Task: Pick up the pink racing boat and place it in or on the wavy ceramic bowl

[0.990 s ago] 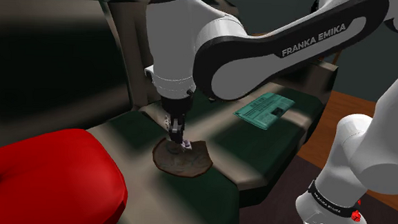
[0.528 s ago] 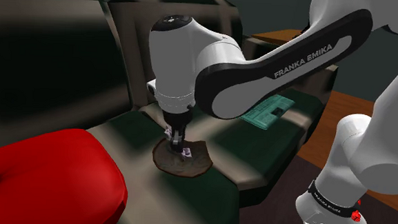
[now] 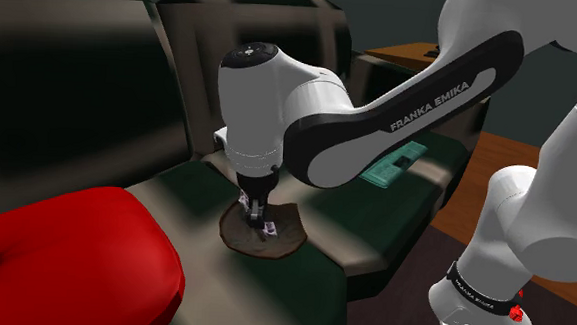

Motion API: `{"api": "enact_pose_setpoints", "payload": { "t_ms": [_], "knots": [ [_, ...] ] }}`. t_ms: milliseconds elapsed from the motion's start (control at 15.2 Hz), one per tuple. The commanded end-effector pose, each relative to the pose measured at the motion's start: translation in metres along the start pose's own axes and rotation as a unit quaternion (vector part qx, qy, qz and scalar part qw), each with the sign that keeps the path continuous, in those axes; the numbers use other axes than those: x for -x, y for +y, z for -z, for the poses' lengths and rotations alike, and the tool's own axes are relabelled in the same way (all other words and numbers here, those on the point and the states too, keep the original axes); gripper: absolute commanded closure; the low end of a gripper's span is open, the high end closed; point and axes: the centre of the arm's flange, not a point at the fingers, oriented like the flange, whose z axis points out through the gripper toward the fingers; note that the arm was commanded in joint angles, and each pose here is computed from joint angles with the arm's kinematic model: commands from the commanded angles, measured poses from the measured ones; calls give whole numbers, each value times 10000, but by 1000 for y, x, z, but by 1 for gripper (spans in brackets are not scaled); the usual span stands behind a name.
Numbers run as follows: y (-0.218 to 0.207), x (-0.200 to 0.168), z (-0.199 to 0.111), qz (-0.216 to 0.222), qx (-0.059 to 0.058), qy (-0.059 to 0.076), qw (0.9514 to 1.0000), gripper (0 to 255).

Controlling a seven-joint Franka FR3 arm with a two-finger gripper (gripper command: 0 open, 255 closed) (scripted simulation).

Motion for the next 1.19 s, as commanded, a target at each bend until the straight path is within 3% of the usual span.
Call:
{"api": "enact_pose_setpoints", "payload": {
  "t_ms": [0, 132, 198, 528, 792, 1122],
  "knots": [
    [-1, 0, -2, 6, -4, -22, 10000, 255],
    [-1, 0, -2, 6, -4, -22, 10000, 255],
    [0, 0, -2, 6, -4, -21, 10000, 0],
    [-1, 0, -2, 6, -4, -22, 10000, 0],
    [-1, 0, 48, 6, -4, -22, 10000, 0],
    [-1, 0, 48, 6, -4, -22, 10000, 0]
  ]
}}
